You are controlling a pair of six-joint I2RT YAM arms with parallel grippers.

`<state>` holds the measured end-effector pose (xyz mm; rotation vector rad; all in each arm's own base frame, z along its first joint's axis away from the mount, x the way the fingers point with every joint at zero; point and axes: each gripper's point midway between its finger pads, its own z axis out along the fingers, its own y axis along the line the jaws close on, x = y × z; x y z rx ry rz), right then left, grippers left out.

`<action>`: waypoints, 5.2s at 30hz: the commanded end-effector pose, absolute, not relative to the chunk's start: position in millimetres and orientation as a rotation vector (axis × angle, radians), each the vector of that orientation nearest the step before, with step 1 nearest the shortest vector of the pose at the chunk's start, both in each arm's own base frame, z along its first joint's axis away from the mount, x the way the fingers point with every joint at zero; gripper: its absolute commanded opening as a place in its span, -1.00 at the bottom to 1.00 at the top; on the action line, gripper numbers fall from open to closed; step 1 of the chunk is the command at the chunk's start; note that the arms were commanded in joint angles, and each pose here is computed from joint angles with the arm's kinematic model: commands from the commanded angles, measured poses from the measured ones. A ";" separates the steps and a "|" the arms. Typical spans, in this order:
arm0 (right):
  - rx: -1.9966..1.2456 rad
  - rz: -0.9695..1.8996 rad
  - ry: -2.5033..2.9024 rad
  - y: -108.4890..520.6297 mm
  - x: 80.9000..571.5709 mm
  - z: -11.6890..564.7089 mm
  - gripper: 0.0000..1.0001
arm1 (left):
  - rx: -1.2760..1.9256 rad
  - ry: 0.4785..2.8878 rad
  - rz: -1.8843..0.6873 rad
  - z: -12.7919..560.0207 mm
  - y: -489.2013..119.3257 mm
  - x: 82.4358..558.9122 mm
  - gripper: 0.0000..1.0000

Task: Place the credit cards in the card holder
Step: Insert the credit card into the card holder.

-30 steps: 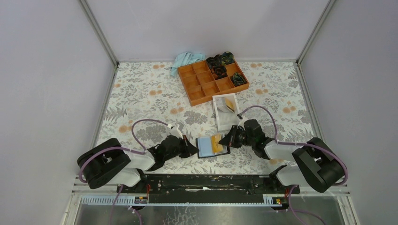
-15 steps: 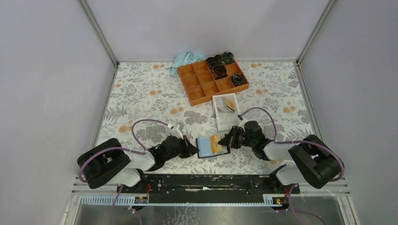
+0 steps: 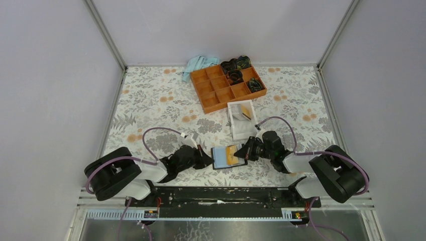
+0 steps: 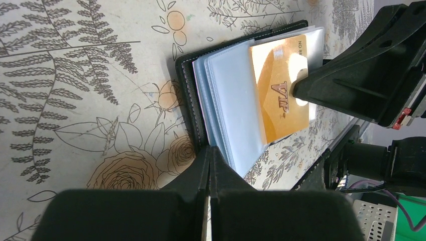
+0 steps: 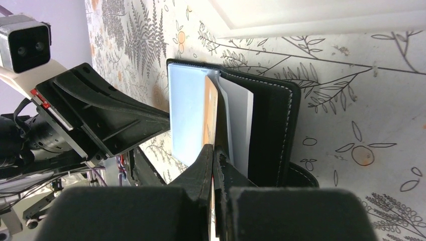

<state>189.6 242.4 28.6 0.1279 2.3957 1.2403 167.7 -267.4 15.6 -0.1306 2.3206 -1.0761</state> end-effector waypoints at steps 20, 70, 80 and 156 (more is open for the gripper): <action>0.085 1.127 2.525 232.6 171.3 1.4 -0.92 | -0.103 2.394 -1.000 -1.9 -266.3 162.0 -1.00; -0.026 1.019 2.539 280.2 167.4 21.9 -0.07 | -0.070 2.403 -1.051 -3.7 -278.4 146.7 -1.00; -0.026 1.048 2.540 283.4 165.6 23.6 0.22 | -0.066 2.407 -1.049 -4.6 -279.4 145.5 -1.00; -0.065 0.765 2.522 255.2 180.3 15.4 -0.87 | -0.098 2.429 -0.947 -2.0 -270.9 148.6 -1.00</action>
